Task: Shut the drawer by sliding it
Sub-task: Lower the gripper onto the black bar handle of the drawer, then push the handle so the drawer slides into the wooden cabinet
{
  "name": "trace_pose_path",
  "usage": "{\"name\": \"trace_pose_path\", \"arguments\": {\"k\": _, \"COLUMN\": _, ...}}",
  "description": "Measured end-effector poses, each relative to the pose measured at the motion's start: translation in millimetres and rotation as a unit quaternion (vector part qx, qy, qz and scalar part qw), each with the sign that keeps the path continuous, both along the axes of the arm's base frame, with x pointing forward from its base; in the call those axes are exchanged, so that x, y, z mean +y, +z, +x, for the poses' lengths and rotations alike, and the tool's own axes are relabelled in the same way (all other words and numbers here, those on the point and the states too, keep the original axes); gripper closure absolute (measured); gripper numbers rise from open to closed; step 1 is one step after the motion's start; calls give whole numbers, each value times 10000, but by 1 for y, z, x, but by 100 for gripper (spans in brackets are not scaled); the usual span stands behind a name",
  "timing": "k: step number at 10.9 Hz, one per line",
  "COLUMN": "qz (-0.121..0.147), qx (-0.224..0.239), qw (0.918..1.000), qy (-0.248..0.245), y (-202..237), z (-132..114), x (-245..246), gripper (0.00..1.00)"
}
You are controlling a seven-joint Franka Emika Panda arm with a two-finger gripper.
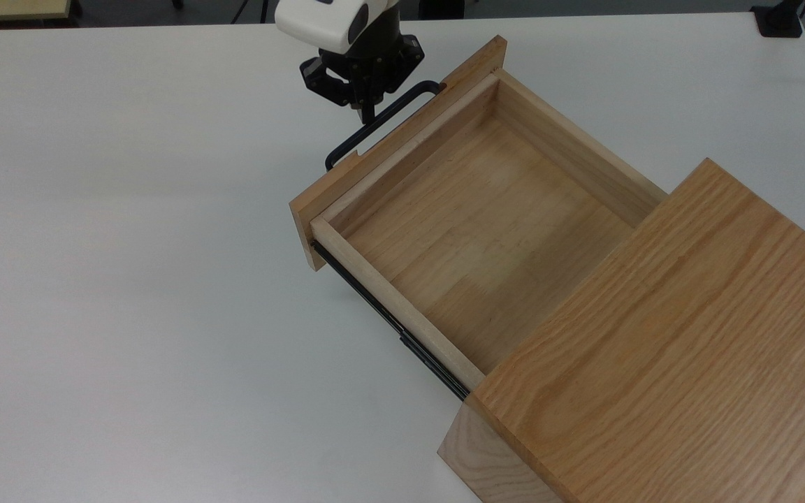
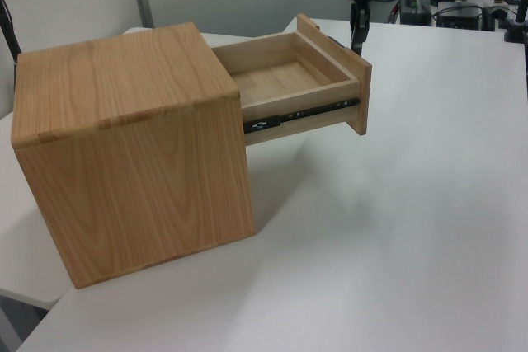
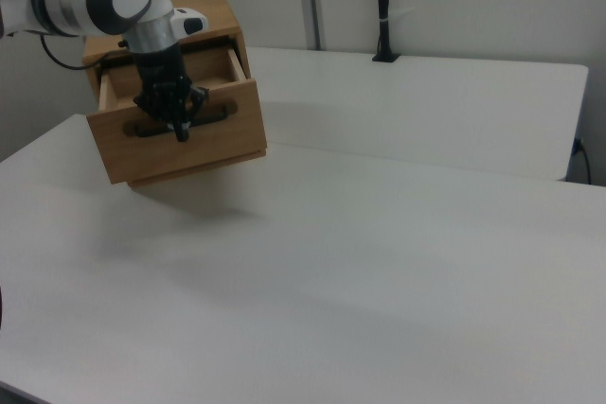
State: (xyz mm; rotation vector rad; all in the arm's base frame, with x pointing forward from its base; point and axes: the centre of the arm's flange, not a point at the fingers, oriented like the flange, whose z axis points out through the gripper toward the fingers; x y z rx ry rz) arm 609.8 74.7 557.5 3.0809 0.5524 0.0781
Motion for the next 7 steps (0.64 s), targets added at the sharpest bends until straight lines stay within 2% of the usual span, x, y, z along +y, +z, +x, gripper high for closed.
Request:
{"name": "trace_pose_path", "arguments": {"k": 2, "qz": 73, "qx": -262, "qw": 9986, "qy": -455, "y": 4, "z": 6, "x": 2, "gripper": 99}}
{"name": "trace_pose_path", "arguments": {"k": 4, "qz": 243, "qx": -667, "qw": 9923, "qy": -1013, "y": 12, "z": 13, "x": 14, "gripper": 100}}
{"name": "trace_pose_path", "arguments": {"k": 7, "qz": 418, "qx": -863, "qw": 9818, "qy": -1642, "y": 12, "z": 18, "x": 26, "gripper": 100}}
